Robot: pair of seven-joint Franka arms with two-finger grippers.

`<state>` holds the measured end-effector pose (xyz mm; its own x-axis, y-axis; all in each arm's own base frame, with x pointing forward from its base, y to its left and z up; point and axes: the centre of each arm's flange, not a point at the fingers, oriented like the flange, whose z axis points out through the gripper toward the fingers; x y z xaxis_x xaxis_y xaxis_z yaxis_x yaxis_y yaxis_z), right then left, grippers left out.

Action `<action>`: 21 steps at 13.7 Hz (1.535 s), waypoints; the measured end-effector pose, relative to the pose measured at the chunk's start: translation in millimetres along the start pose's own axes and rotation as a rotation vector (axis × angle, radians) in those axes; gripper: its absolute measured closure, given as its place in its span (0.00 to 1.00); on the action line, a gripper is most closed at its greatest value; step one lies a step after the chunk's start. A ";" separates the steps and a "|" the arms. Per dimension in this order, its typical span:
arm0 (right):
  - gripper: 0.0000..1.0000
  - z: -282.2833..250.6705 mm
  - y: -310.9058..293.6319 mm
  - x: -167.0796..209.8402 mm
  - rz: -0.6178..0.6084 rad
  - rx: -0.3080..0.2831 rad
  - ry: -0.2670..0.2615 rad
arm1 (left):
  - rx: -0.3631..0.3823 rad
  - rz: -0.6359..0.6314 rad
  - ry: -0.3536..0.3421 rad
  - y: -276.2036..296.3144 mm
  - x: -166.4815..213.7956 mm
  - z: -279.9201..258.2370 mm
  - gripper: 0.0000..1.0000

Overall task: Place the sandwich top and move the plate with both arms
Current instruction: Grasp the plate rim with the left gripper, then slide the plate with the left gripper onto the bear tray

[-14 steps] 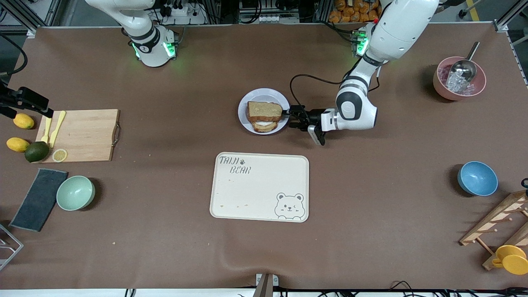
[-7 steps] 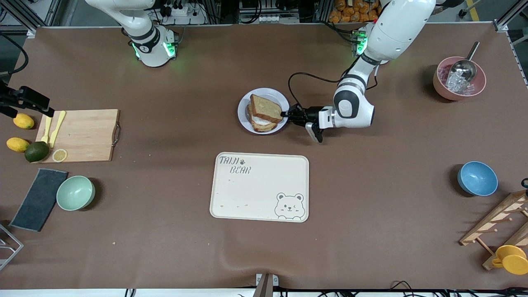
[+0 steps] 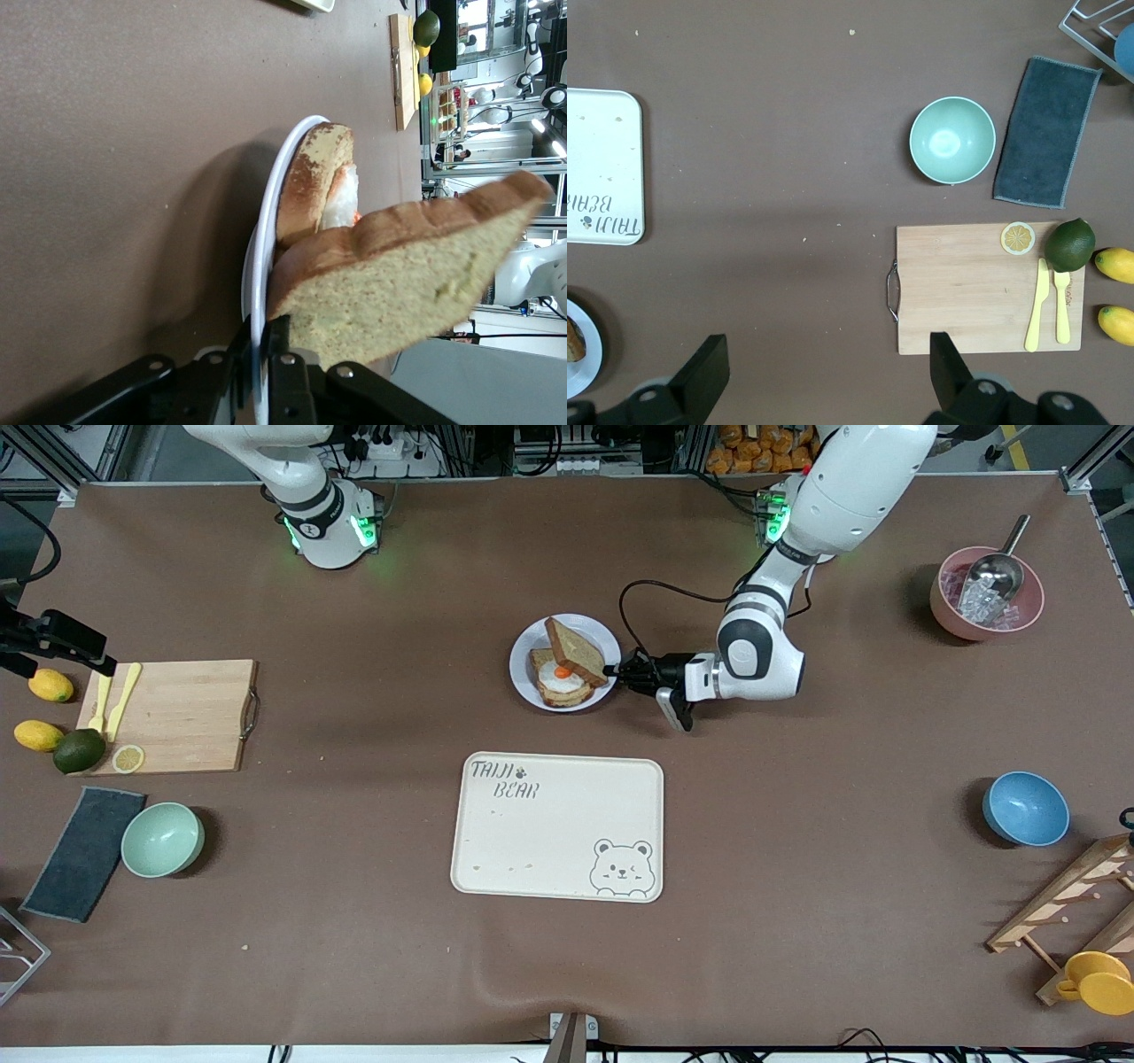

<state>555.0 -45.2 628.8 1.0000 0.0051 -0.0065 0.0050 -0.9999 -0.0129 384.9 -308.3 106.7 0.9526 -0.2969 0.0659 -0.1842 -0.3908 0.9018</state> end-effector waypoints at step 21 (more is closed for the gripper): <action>0.00 0.1 0.0 -0.2 0.000 0.000 -0.002 | -0.195 -0.040 0.090 -10.4 7.7 -52.6 0.92</action>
<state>554.8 -45.1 628.7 1.0000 0.0052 -0.0080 0.0051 -0.9999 -0.0131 406.9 -260.7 120.3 0.9777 -0.2019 0.0584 -0.1037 -0.2218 0.9696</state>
